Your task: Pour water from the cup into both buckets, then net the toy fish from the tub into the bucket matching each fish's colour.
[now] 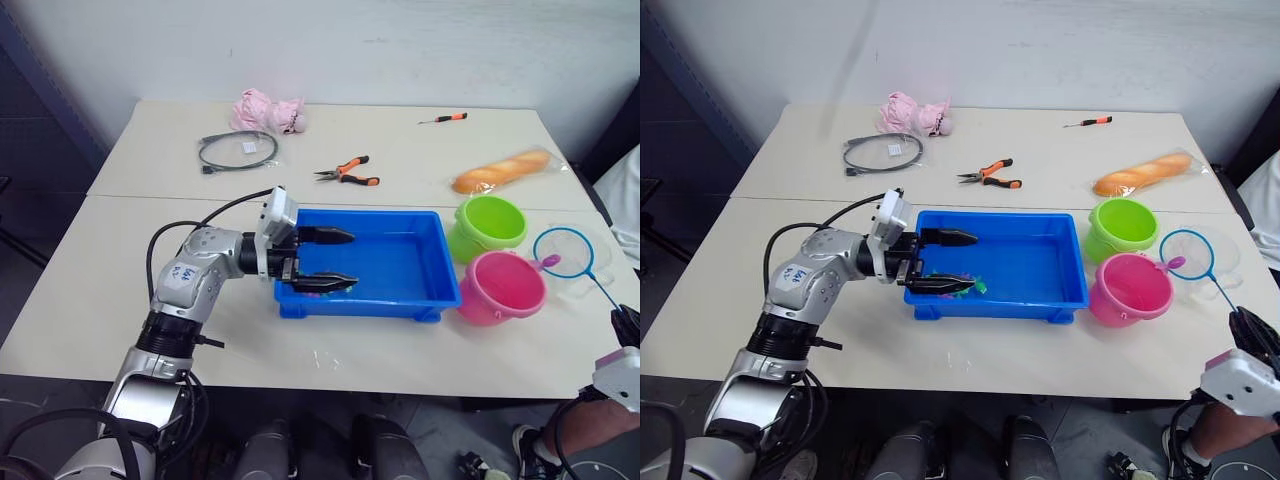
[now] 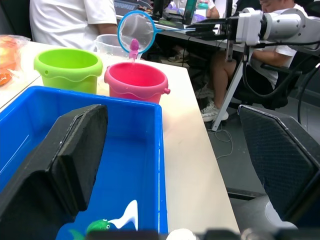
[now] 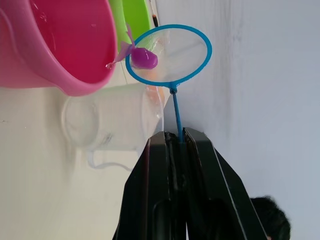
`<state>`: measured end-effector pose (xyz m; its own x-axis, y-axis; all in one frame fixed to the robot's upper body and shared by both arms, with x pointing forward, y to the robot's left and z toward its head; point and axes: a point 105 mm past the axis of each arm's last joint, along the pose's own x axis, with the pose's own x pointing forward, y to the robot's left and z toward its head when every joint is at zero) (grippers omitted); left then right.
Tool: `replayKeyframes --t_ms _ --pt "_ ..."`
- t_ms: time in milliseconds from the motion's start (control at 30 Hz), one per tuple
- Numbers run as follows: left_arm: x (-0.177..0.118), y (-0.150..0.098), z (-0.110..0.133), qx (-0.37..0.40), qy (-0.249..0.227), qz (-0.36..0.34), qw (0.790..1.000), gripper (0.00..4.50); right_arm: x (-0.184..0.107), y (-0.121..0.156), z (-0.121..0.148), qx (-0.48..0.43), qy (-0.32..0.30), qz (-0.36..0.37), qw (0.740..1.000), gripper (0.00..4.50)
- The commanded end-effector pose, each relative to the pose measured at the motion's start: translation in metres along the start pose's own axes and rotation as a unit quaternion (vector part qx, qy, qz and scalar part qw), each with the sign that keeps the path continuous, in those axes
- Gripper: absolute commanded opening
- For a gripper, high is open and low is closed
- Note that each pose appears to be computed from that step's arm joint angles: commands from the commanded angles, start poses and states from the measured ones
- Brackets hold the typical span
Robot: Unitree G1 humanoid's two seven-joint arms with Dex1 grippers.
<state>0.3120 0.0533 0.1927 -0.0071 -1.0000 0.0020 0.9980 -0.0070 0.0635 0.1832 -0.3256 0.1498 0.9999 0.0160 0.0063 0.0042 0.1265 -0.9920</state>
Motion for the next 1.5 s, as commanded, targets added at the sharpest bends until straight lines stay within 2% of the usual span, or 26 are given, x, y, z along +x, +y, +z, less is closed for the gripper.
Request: replayKeyframes --t_ms 33,333,433,500,700,800,900,967,1067,1133,1233,1300,1400,1467,1500 --pt "0.000 -0.001 0.016 0.032 -0.010 -0.002 0.999 4.46 0.000 -0.001 0.000 -0.046 -0.010 -0.016 0.999 0.00" --pt "-0.009 0.000 0.012 0.032 -0.001 0.006 0.999 4.46 0.002 -0.006 0.002 -0.072 -0.026 -0.047 0.996 0.00" --pt "-0.011 0.000 0.010 0.031 -0.001 0.006 1.000 4.46 0.002 0.005 0.011 -0.060 -0.047 -0.030 0.997 0.00" --pt "-0.012 -0.001 0.009 0.029 -0.001 0.005 1.000 4.46 0.003 0.006 0.013 -0.038 -0.039 -0.040 0.998 0.00" --pt "-0.013 -0.004 0.004 0.026 -0.003 0.004 1.000 4.46 -0.002 0.013 0.011 -0.053 -0.027 -0.025 0.998 0.00" --pt "-0.013 -0.004 0.003 0.027 -0.003 0.001 1.000 4.46 -0.001 0.006 0.009 -0.055 -0.021 -0.041 0.997 0.00" --pt "-0.012 -0.004 0.003 0.027 -0.003 -0.002 1.000 4.46 0.001 0.007 0.018 -0.062 -0.046 -0.032 0.996 0.00" --pt "-0.011 -0.005 0.004 0.029 -0.004 -0.008 1.000 4.46 0.001 -0.002 0.004 -0.062 -0.012 -0.055 0.996 0.00" --pt "-0.008 -0.006 0.005 0.028 -0.007 -0.012 1.000 4.46 0.001 0.013 0.028 -0.065 -0.073 -0.017 0.995 0.00" --pt "-0.007 -0.006 0.006 0.029 -0.008 -0.013 0.999 4.46 0.001 0.003 0.015 -0.064 -0.038 -0.041 0.996 0.00" --pt "-0.005 -0.006 0.007 0.028 -0.012 -0.012 0.999 4.46 -0.001 0.006 0.015 -0.073 -0.043 -0.032 0.996 0.00" --pt "-0.005 -0.006 0.006 0.028 -0.012 -0.012 0.999 4.46 -0.002 0.000 0.008 -0.071 -0.021 -0.046 0.996 0.00" --pt "-0.005 -0.006 0.006 0.027 -0.014 -0.011 0.999 4.46 -0.001 0.006 0.020 -0.079 -0.059 -0.025 0.995 0.00" --pt "-0.005 -0.005 0.005 0.028 -0.013 -0.009 0.999 4.46 0.000 0.002 0.015 -0.085 -0.052 -0.031 0.995 0.00" --pt "-0.005 -0.005 0.005 0.027 -0.014 -0.008 0.999 4.46 0.000 0.008 0.024 -0.094 -0.080 -0.011 0.992 0.00"
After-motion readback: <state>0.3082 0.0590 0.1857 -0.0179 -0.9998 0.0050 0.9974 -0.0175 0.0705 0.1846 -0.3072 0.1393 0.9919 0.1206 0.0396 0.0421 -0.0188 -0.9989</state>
